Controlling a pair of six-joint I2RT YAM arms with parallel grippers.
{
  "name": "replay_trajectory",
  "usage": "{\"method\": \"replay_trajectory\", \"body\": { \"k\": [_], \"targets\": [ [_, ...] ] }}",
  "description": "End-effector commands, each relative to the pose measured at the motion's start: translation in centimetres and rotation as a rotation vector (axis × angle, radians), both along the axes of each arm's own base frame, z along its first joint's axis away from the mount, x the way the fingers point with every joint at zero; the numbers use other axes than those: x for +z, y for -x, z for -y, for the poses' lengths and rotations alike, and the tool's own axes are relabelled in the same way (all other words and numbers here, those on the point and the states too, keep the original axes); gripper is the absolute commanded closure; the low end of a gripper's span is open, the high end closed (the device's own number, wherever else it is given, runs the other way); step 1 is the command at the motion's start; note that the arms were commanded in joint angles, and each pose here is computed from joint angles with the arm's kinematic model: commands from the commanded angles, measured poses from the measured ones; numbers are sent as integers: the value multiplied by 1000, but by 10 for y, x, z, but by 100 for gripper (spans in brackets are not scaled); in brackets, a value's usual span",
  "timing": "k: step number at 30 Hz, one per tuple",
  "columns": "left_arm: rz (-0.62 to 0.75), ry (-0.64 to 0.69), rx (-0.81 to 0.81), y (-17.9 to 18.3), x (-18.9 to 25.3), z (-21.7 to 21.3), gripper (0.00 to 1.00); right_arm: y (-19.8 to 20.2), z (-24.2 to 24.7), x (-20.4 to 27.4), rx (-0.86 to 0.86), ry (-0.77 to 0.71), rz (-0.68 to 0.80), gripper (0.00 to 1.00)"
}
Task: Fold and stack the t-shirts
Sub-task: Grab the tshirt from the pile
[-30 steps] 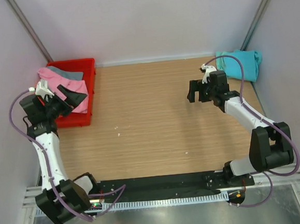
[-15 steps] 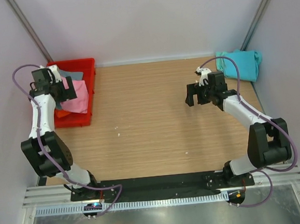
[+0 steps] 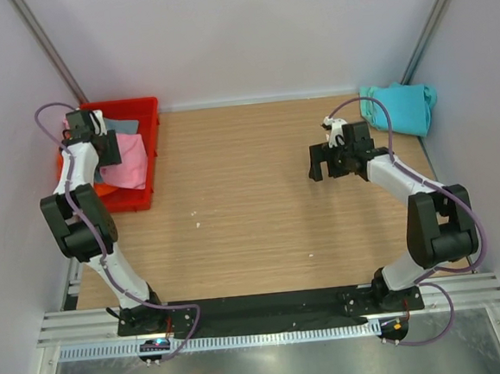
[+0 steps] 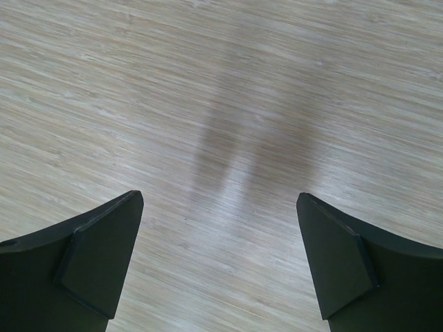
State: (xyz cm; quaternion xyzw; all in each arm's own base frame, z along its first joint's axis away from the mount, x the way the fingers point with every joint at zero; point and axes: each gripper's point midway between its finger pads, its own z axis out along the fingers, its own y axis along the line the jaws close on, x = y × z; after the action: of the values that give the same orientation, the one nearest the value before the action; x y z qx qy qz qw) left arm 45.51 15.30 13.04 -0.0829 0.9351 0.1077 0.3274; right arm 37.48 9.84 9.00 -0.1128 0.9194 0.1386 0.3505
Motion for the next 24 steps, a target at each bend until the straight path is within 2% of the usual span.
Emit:
{"method": "replay_trajectory", "body": {
  "k": [1, 3, 4, 5, 7, 9, 10, 11, 15, 18, 22, 24],
  "targets": [
    [68, -40, -5, -18, 20, -7, 36, -16, 2, 18, -2, 10, 60, 0],
    [63, -28, -5, -20, 15, -6, 55, -16, 2, 18, -1, 8, 60, 0],
    [63, -21, -5, -20, 15, -5, 76, -16, 2, 19, 0, 6, 61, 0],
    [67, -14, -3, -20, 15, -4, 83, -16, 2, 20, -1, 7, 65, 0],
    [73, 2, -1, -20, 15, -2, 91, -15, 3, 19, 0, 7, 62, 0],
    [72, 13, -5, -20, 14, 1, 92, -15, 4, 19, 0, 6, 61, 0],
    [71, 16, -6, -20, 13, 2, 99, -15, 4, 19, 1, 2, 60, 0],
    [72, 18, -4, -20, 13, 1, 100, -14, 4, 18, 2, 0, 57, 0],
    [79, 43, -23, -14, 16, 10, 100, -14, 4, 23, 5, -6, 69, 0],
    [130, 94, -66, -12, 36, 26, 100, -14, 4, 25, 4, -5, 75, 0],
    [266, 108, -174, -1, 99, 66, 100, -15, 6, 26, 0, -7, 78, 0],
    [363, 56, -261, 9, 154, 97, 100, -15, 7, 27, -4, -4, 83, 0]
  ]
}}
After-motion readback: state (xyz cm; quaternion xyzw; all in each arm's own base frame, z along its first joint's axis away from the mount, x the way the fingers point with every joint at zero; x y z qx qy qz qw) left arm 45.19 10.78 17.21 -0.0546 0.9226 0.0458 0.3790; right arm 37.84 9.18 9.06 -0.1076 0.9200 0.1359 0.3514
